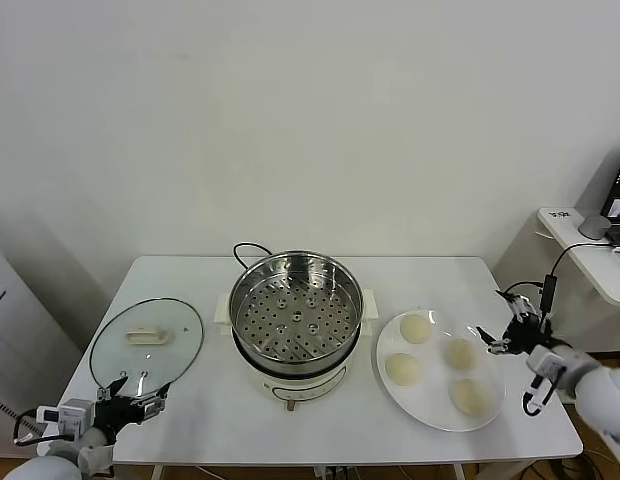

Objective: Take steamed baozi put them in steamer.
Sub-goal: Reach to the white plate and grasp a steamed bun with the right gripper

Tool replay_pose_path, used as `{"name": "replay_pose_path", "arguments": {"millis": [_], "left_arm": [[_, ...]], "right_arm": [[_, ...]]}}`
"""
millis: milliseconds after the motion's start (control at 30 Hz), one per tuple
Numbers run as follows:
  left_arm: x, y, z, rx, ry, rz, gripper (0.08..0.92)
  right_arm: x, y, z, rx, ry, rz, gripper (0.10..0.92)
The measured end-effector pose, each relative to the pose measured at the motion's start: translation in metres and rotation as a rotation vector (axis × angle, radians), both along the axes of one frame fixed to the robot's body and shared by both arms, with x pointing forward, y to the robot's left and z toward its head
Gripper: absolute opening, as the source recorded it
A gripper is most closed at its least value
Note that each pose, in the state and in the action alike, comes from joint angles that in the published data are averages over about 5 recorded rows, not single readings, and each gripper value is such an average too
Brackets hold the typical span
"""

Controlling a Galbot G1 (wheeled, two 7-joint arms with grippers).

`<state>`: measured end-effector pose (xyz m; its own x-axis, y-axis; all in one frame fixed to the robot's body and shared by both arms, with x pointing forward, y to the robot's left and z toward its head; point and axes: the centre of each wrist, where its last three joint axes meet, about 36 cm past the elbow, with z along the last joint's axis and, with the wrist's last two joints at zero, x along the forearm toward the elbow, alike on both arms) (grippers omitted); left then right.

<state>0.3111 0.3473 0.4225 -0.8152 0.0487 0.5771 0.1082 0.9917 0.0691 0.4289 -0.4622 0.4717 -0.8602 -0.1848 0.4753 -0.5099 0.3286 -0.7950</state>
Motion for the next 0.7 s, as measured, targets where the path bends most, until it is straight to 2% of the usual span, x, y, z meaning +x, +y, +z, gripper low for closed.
{"name": "replay_pose_path", "arguments": {"millis": [200,700], "left_arm": [[0.001,-0.002,0.001,0.001,0.002,-0.005,0.823],[0.002,-0.004,0.002,0.020,0.010,-0.014,0.823]], "right_arm": [[0.043,-0.001,0.018,-0.062,0.124,0.107,0.823],[0.156,0.025,0.038,-0.094,0.484,0.326,0.823]]}}
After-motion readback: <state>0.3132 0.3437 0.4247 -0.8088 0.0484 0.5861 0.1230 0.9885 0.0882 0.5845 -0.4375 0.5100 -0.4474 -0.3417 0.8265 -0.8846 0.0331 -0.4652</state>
